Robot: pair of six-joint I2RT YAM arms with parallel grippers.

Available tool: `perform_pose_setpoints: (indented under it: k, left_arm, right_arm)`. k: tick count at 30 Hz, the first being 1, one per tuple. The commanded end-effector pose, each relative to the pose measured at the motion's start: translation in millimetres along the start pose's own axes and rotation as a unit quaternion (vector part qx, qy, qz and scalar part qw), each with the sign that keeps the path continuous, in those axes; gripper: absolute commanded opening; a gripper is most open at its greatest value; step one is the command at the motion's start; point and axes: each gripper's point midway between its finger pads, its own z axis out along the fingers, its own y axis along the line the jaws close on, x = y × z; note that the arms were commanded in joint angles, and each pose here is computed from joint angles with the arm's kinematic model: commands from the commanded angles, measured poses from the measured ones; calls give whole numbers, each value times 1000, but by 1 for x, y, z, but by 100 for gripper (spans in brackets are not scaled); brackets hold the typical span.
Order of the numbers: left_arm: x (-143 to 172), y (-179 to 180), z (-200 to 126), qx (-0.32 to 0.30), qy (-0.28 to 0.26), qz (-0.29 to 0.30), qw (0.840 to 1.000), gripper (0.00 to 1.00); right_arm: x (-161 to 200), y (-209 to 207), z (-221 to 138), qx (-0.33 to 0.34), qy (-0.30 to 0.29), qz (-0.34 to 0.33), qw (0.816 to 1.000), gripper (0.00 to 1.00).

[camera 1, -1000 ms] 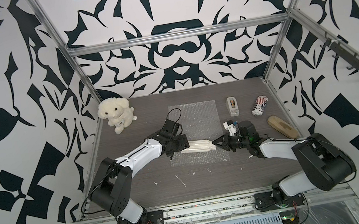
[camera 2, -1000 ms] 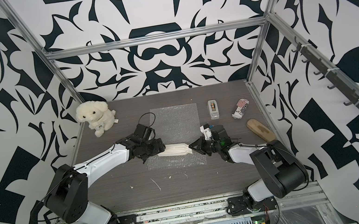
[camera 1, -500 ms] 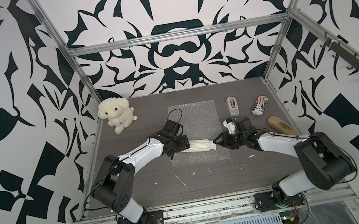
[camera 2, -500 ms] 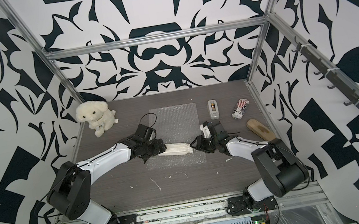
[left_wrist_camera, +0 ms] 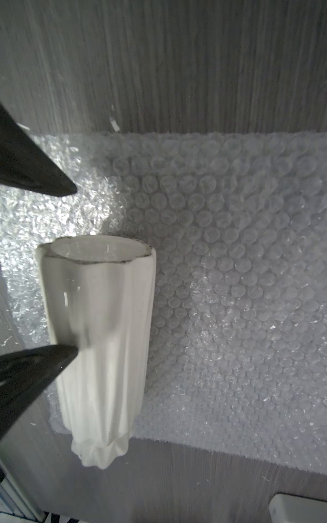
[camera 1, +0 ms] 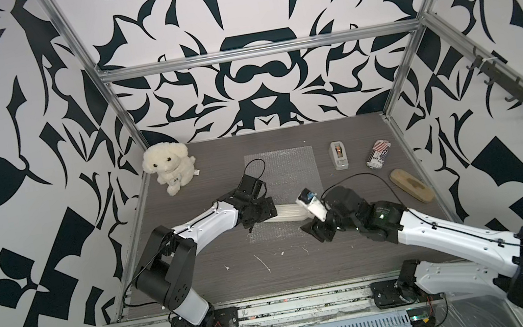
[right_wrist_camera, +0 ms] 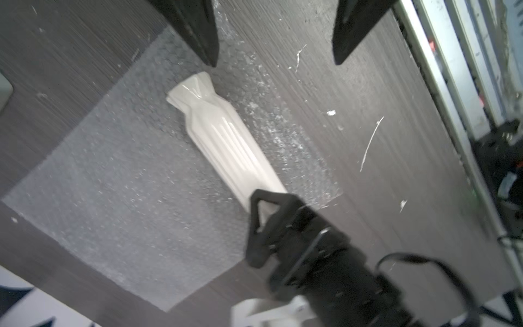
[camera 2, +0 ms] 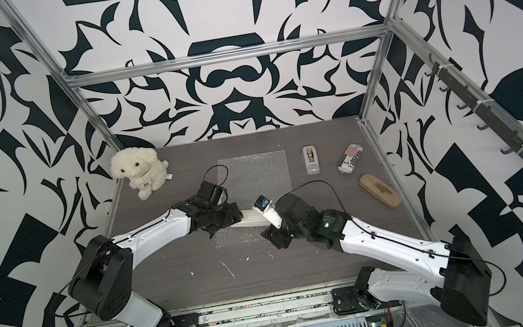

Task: Wrap vases in bubble wrap
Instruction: Place the vase in bubble wrap, then wrap the vase in bubble wrap.

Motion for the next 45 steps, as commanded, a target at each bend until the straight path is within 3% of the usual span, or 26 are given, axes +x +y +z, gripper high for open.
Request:
perform_pose_setpoints:
  k: [1,12,19,27,32,45]
  left_arm:
    - [19,22,14,-36,33,-3,999,84]
    - [20,19,15,-27,33,-6,999,84]
    - [19,20,15,-28,33,-4,999,84]
    - [19,20,17,-29,34,-4,999,84]
    - [17,19,15,-30,30,-2,999,84]
    - [1,18,6,-56,14,26,998,84]
  right_arm:
    - [25,-4,14,43,27,-196,979,62]
    - [51,6,72,46,56,-298,952,55]
    - [60,7,94,50,66,-313,946,52]
    - [65,-12,112,107,86,-344,929,26]
    - [42,-17,108,134,56,-341,929,0]
    - [11,-27,94,150,19,-305,940,0]
